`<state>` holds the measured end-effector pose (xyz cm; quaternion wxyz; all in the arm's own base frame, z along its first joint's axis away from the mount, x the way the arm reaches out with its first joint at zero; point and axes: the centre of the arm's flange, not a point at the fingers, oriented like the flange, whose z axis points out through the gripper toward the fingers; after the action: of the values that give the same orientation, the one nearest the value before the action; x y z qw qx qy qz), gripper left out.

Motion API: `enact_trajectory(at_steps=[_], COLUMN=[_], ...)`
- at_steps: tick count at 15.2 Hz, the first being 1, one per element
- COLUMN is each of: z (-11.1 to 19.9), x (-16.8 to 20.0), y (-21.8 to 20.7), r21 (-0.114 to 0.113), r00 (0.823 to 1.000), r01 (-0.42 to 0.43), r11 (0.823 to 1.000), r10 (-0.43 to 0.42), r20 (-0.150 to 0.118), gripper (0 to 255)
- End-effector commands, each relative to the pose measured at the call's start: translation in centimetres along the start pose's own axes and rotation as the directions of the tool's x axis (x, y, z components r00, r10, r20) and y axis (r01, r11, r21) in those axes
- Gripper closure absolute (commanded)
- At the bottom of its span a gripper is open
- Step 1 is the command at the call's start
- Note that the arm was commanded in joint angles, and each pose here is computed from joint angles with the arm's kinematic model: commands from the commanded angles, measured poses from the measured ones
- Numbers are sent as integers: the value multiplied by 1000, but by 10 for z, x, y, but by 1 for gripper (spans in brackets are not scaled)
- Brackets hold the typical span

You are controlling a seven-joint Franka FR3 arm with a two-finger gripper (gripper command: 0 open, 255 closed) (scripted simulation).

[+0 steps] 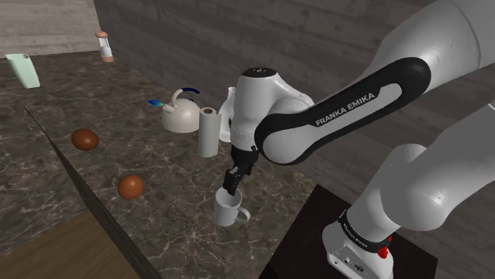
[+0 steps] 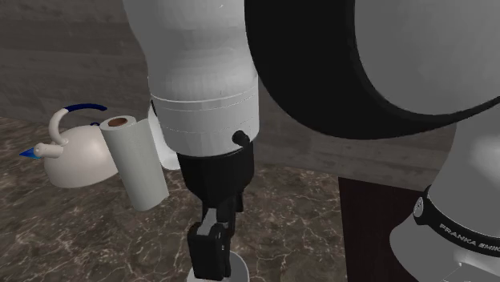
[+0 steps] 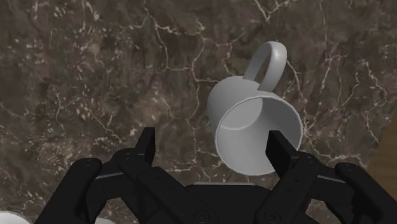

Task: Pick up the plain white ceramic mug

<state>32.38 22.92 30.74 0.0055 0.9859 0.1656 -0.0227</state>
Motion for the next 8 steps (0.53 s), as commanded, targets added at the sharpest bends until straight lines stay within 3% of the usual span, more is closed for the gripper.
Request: enact_trajectory(at_steps=[1,8], z=[16,51], x=[6,7], y=[-7,-7], r21=[3,3], r00=[1000,1000], r01=[10,10], r11=[1000,1000], r10=[-10,-10], r20=[-7,-7], gripper=[0,0])
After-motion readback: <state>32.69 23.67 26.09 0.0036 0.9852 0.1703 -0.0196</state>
